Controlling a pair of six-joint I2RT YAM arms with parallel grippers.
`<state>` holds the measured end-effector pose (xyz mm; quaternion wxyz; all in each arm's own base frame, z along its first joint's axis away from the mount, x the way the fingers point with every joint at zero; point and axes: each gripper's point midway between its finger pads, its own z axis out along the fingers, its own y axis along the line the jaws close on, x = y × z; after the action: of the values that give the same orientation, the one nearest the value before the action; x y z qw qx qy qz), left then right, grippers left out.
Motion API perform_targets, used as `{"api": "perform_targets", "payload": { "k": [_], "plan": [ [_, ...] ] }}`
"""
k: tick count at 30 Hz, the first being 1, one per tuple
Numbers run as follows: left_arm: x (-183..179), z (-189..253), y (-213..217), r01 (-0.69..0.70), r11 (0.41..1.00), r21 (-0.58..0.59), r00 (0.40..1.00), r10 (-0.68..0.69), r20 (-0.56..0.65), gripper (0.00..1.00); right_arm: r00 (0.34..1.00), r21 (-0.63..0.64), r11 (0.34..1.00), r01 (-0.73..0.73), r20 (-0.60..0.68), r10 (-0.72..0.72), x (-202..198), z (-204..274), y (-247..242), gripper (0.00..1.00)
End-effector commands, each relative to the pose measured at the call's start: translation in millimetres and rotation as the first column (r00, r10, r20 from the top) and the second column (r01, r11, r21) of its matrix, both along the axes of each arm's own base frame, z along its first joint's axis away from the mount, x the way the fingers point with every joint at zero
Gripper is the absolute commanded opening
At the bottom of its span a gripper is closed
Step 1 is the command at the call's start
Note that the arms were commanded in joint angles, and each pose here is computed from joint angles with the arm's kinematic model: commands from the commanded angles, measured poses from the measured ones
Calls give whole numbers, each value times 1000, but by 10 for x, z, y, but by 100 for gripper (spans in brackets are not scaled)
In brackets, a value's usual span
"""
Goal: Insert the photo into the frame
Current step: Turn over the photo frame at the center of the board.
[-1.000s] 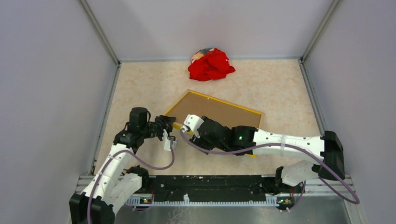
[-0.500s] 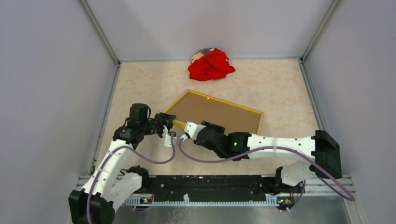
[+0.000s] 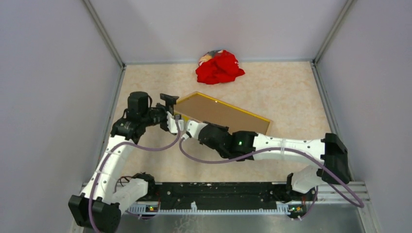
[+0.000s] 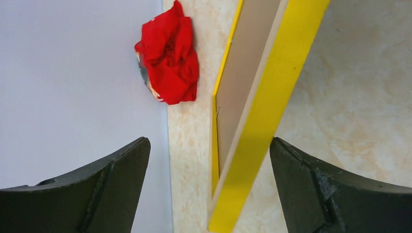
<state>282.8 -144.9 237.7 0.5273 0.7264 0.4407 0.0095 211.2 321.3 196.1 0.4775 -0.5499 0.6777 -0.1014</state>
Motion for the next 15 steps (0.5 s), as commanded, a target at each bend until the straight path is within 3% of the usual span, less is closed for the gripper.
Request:
{"api": "perform_targets", "payload": {
  "k": [1,7,15],
  "plan": [
    [36,412,56,-84,991,-104,993,74,-97,99,998,256,964,69,-2,-71,239,783,168,4],
    [160,842,330,-245,939,-243,941,170,-292,99,988,434,891,131,-131,-82,482,1298,115,4],
    [424,909,526,-490,812,-316,770,233,-593,99,912,607,723,329,-402,-78,871,1451,-49,0]
  ]
}}
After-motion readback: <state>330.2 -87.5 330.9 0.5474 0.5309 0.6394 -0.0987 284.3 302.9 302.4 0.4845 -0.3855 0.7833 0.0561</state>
